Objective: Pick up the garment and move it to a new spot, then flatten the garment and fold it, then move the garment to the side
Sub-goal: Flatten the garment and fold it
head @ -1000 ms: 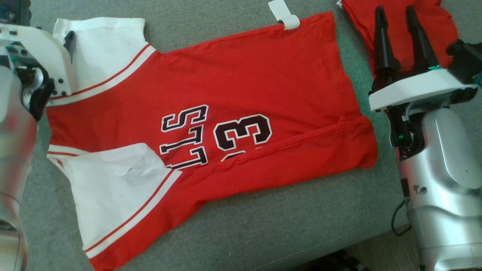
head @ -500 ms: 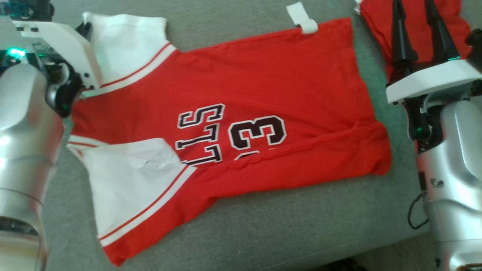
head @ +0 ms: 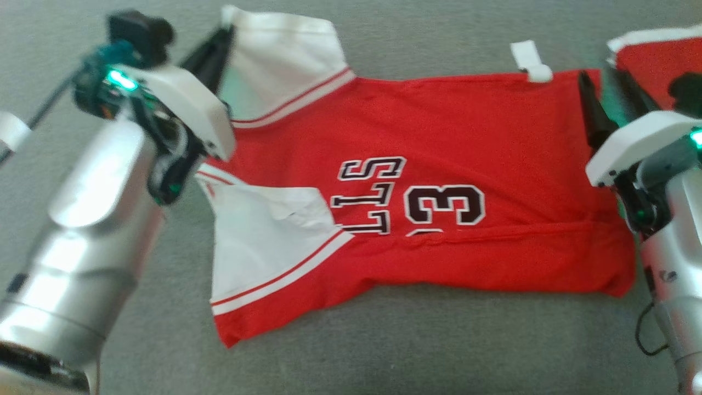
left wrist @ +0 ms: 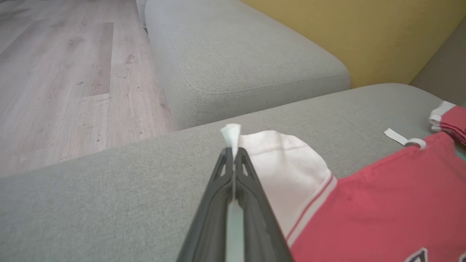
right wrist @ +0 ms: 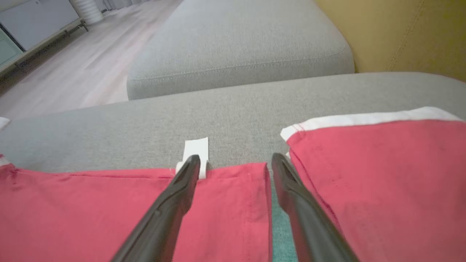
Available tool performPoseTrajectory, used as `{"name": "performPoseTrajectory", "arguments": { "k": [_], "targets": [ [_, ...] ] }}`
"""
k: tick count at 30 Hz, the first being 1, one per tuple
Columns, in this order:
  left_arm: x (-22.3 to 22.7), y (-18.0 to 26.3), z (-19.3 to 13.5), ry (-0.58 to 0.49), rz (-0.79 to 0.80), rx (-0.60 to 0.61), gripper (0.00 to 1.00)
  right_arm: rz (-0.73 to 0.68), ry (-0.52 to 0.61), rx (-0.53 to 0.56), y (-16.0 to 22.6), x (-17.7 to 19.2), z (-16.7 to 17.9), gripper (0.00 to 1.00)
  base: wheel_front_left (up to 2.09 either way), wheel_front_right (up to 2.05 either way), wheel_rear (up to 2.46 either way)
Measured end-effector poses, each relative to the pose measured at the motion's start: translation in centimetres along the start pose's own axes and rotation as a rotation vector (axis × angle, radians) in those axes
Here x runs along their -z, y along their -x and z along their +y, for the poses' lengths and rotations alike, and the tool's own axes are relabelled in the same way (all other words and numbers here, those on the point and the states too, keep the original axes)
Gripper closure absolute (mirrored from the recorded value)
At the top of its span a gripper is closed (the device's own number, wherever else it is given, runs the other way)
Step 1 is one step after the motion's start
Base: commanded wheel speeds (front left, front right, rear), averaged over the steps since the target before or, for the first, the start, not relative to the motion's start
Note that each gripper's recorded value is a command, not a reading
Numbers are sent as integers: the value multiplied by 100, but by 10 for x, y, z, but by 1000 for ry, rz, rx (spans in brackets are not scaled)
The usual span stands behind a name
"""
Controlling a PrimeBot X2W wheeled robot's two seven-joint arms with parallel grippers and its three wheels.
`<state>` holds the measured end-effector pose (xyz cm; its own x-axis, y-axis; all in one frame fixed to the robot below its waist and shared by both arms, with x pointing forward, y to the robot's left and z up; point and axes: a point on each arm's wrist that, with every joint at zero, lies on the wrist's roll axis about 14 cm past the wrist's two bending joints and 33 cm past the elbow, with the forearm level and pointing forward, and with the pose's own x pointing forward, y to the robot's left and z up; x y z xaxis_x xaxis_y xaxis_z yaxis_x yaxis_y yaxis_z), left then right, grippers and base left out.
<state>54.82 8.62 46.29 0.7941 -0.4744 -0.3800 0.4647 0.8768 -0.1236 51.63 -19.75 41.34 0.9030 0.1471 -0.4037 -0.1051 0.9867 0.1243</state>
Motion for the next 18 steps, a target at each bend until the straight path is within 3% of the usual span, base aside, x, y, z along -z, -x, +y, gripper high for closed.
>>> {"name": "performPoseTrajectory", "arguments": {
  "k": [9,18],
  "targets": [
    [10,27,-22,-19,-10,62,100,132,25,29,-26,22,-5,0,0,0,0],
    [13,29,-24,-22,1,62,100,211,32,73,-37,39,-19,0,0,0,0]
  ]
}}
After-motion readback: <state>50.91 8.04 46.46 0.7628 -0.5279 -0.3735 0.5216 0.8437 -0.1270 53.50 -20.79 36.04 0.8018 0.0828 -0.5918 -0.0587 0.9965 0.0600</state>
